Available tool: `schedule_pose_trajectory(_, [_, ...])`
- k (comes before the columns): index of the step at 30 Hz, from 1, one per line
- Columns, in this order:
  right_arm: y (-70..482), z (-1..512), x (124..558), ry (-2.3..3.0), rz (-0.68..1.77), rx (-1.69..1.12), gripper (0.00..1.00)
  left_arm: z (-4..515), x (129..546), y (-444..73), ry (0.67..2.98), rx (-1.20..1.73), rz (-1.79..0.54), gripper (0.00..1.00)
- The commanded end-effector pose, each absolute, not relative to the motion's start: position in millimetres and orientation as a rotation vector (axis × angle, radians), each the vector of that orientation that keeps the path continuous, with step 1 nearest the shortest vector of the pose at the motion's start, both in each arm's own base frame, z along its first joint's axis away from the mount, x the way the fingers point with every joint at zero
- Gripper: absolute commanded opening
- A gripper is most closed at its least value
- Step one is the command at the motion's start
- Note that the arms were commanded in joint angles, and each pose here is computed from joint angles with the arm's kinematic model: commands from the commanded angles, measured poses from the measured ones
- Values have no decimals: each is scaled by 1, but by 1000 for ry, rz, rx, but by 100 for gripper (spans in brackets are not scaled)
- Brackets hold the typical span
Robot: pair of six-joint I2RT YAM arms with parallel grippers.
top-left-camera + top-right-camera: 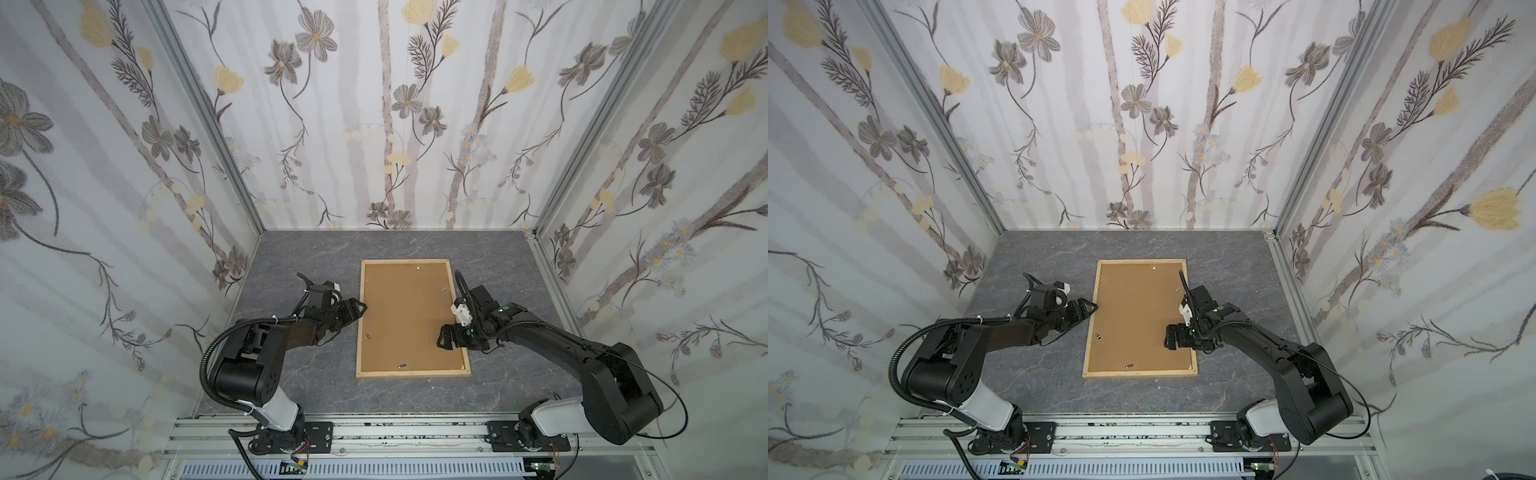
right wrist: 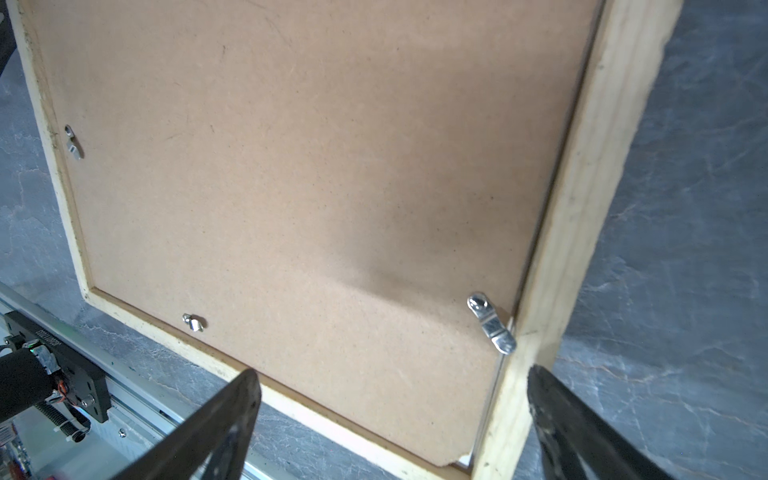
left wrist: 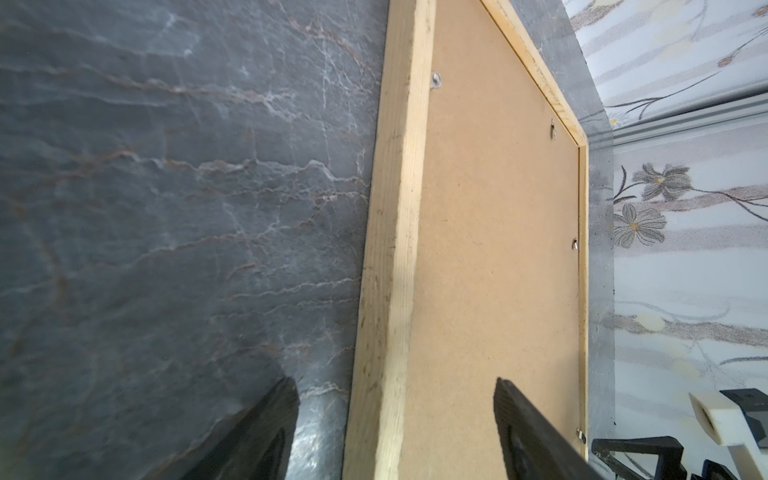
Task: Put the photo into the frame
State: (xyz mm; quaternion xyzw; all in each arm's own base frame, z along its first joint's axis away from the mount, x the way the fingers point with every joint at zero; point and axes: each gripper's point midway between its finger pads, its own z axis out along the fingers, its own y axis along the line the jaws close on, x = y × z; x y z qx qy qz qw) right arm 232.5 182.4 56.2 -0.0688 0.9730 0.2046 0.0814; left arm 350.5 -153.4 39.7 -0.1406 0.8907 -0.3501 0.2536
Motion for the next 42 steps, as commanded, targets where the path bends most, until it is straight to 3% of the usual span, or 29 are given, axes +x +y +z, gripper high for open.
schedule_pose_trajectory(1, [186, 56, 236, 2897, 625, -211, 98, 21, 333, -148, 2513, -446, -917, 77])
schedule_pose_trajectory(31, [230, 37, 225, 2903, 907, -272, 97, 12, 317, -157, 2507, -465, -1017, 78])
schedule_pose_trajectory(42, [243, 20, 203, 2988, 913, -424, 96, 9, 313, -161, 2505, -476, -1045, 78])
